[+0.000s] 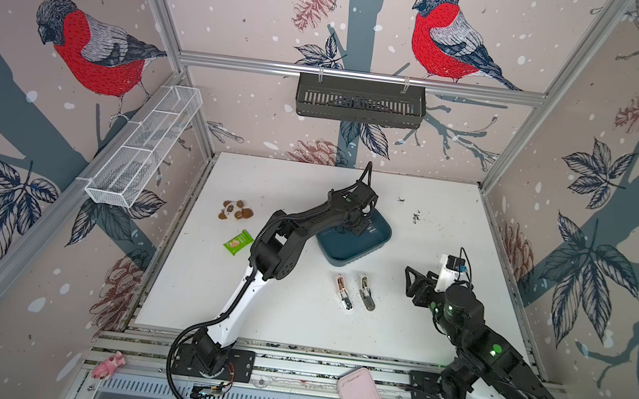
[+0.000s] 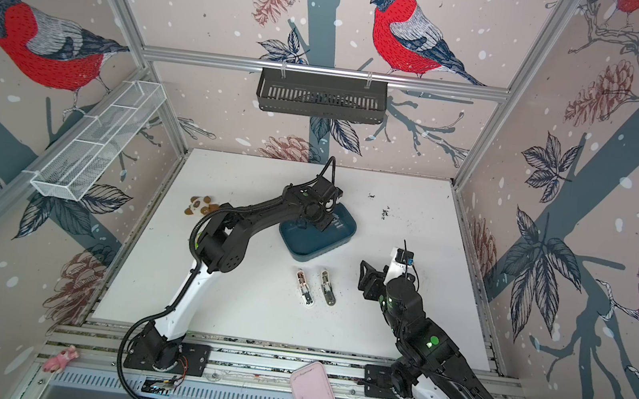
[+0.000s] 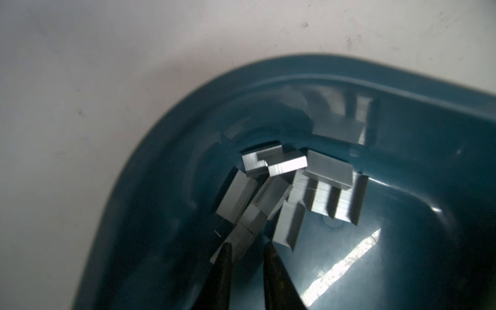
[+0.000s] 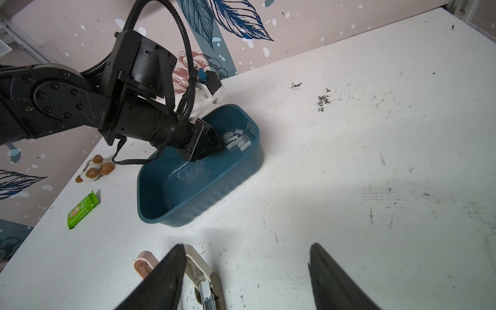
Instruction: Load the staples into the stapler
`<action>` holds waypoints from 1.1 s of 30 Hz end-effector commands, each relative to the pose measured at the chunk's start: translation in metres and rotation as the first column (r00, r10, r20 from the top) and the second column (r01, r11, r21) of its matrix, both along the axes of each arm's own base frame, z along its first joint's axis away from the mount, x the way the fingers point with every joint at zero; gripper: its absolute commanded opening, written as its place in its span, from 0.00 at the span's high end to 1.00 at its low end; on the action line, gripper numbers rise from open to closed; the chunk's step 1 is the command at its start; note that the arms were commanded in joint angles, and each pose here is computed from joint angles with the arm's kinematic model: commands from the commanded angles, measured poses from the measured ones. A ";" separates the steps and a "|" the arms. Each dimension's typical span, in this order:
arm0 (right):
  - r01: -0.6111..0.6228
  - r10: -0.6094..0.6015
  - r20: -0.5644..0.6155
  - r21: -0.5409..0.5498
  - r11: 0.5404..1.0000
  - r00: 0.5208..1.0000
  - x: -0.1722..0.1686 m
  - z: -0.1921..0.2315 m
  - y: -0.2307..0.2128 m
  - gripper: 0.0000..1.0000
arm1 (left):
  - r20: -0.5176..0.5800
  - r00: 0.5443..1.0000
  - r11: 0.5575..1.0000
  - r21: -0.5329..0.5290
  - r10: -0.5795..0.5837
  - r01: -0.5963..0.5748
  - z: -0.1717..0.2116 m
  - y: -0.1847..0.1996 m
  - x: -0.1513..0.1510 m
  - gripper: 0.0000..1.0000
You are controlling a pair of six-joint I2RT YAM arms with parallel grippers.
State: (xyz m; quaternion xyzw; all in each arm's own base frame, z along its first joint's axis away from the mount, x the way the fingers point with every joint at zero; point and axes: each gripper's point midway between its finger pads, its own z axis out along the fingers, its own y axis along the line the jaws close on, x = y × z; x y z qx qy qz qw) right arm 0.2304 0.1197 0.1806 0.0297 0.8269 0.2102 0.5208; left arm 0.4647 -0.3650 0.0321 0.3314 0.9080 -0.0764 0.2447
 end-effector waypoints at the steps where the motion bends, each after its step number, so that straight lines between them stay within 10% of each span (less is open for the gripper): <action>1: -0.002 0.001 0.020 0.013 1.000 1.000 0.001 0.005 0.001 0.27 | -0.017 1.000 1.000 0.026 -0.014 0.014 -0.001 0.002 -0.007 0.78; 33: -0.003 0.003 0.011 0.013 1.000 1.000 0.003 0.001 0.000 0.27 | -0.058 0.998 0.996 0.085 0.000 0.004 -0.008 0.013 -0.020 0.92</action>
